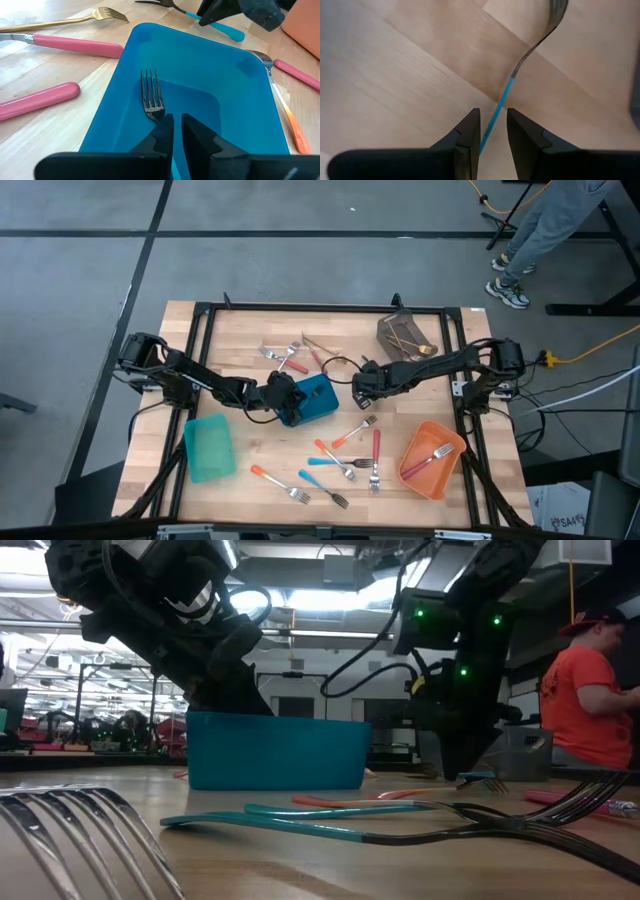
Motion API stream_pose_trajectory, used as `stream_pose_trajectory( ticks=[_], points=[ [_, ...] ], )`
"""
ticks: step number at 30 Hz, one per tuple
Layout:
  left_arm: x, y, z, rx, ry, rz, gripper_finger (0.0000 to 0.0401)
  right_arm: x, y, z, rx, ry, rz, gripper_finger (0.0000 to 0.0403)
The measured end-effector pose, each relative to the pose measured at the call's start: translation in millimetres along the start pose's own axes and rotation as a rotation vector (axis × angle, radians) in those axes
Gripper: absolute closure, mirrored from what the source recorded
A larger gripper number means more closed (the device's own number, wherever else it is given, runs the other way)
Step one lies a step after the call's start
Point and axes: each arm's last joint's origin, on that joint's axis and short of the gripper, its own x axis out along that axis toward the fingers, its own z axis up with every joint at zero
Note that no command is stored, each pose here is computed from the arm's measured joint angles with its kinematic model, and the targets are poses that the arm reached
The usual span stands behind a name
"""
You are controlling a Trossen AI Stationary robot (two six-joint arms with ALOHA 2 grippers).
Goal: Sort silverware by color (type)
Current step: Put the top right blue fork into the dark blue bin
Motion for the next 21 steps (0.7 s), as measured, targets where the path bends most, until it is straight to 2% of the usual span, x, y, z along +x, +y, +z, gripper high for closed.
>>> stream_pose_trajectory(
  ticks=[9, 12, 17, 21],
  points=[
    [0.0, 0.0, 0.0, 0.001, -0.001, 0.001, 0.0370, 6.4, 3.1, -1.0, -0.010, 0.030, 0.010, 0.0320],
    [0.0, 0.1, 0.1, 0.001, -0.002, 0.003, 0.0370, 6.5, 3.2, -0.9, -0.009, 0.028, 0.010, 0.0338],
    [0.0, 0.1, 0.1, 0.001, -0.003, 0.004, 0.0370, 6.8, 3.1, -0.7, -0.011, 0.019, 0.004, 0.0391],
    [0.0, 0.1, 0.1, 0.001, -0.003, 0.004, 0.0370, 6.7, 2.8, -0.9, -0.053, 0.017, -0.001, 0.0394]
  ],
)
